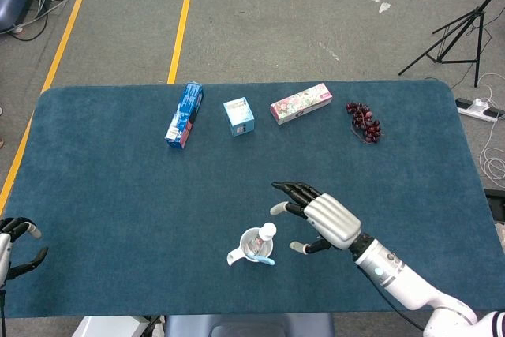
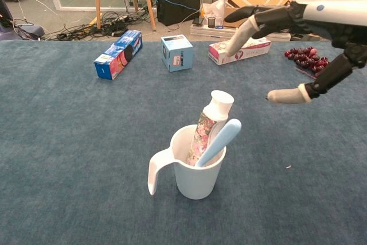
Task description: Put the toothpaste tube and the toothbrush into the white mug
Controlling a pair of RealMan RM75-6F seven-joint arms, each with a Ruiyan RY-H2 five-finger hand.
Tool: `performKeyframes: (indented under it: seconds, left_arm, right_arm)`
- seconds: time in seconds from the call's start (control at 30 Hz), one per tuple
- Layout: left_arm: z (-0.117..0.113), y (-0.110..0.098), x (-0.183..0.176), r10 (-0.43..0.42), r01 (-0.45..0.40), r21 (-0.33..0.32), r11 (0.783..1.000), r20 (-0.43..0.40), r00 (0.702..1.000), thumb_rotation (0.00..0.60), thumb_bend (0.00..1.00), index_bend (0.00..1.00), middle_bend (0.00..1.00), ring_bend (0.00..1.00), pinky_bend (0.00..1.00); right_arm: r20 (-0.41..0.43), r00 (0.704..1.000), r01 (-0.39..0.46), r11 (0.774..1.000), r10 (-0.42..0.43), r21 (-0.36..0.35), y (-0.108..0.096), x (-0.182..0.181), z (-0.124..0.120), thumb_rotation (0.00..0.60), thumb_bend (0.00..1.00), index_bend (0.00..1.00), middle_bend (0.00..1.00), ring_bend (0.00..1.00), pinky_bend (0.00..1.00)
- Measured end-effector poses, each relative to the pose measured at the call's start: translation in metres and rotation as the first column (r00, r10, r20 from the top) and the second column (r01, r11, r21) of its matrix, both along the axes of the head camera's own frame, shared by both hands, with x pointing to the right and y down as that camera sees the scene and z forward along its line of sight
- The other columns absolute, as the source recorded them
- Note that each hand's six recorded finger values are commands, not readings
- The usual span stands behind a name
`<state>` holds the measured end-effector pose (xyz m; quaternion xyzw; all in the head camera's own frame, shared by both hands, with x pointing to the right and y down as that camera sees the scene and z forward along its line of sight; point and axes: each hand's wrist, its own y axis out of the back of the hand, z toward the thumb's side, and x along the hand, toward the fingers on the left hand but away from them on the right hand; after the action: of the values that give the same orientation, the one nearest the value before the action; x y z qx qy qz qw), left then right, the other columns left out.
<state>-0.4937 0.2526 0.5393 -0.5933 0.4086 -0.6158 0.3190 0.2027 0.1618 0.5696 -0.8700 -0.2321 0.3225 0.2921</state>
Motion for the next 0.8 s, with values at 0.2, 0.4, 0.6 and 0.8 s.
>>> performKeyframes:
  seconds: [0.2,0.4,0.6,0.8]
  left_arm:
    - [0.002,0.0,0.002,0.005,-0.005,-0.002,1.0,0.002,1.0,0.6,0.25,0.51,0.4,0.31,0.33]
    - [0.003,0.0,0.003,0.011,-0.011,-0.003,1.0,-0.001,1.0,0.6,0.25,0.51,0.4,0.31,0.33]
    - [0.006,0.0,0.005,0.02,-0.02,-0.004,1.0,-0.007,1.0,0.6,0.25,0.5,0.4,0.3,0.33]
    - [0.01,0.0,0.008,0.054,-0.054,0.0,0.999,-0.001,0.999,0.6,0.25,0.45,0.36,0.28,0.33]
  right_arm:
    - [-0.211,0.977,0.04,0.984,-0.003,0.171,-0.001,0.039,-0.009,0.6,0.14,0.31,0.06,0.0,0.11]
    - [-0.432,0.901,0.09,0.959,0.036,0.268,0.012,0.088,-0.016,0.6,0.14,0.31,0.06,0.0,0.11]
    - [-0.549,0.82,0.054,0.933,0.162,0.356,0.027,0.135,-0.023,0.6,0.14,0.31,0.06,0.0,0.11]
    - [-0.581,0.769,-0.012,0.914,0.268,0.406,0.045,0.169,-0.028,0.6,0.14,0.31,0.06,0.0,0.11]
